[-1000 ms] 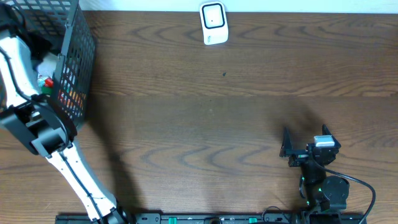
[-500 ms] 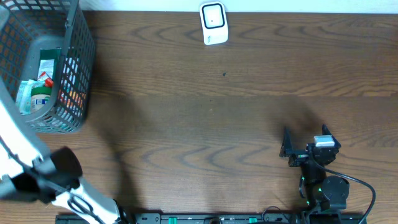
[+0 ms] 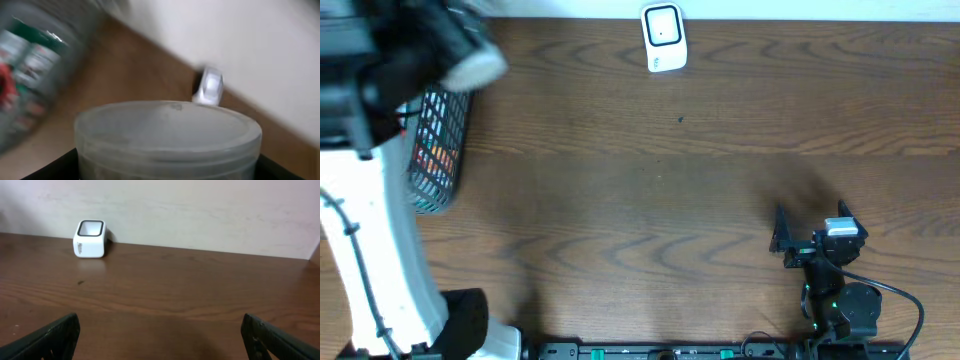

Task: Scan the item barcode
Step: 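Lift the tub out and carry it toward the white scanner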

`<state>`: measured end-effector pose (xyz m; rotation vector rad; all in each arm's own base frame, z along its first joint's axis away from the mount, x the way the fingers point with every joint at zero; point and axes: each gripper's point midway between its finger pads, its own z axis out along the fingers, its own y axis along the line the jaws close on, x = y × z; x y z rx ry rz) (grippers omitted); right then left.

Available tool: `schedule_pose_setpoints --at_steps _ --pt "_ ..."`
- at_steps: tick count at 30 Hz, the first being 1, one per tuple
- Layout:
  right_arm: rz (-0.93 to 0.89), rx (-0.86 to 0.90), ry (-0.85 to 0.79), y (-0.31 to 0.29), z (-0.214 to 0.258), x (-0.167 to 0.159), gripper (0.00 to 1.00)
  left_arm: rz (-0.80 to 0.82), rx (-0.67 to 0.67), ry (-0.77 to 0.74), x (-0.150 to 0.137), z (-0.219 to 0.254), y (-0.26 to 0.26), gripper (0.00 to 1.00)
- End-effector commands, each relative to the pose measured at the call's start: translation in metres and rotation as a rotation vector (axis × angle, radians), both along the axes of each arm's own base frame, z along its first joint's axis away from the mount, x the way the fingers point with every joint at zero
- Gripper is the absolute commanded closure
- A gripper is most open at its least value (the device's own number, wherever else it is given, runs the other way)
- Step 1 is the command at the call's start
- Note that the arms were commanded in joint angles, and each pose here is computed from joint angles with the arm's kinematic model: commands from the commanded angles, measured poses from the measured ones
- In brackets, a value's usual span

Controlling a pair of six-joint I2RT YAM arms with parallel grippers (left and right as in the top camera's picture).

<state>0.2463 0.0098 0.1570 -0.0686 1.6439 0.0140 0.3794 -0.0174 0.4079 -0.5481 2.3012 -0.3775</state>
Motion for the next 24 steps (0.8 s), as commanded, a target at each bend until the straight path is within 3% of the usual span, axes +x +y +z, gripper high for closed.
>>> schedule_pose_setpoints --at_steps 1,5,13,24 --pt "0.003 0.012 -0.001 0.001 0.0 0.0 0.01 -0.219 0.033 0.15 -0.005 -0.043 -0.059 0.34" --pt "0.003 0.012 -0.001 0.001 0.0 0.0 0.01 -0.399 0.083 0.333 -0.024 -0.096 -0.117 0.33" --pt "0.003 0.012 -0.001 0.001 0.0 0.0 0.01 -0.58 0.172 0.587 -0.051 -0.207 -0.184 0.34" --pt "0.003 0.012 -0.001 0.001 0.0 0.0 0.01 -0.636 0.202 0.668 -0.072 -0.334 -0.226 0.33"
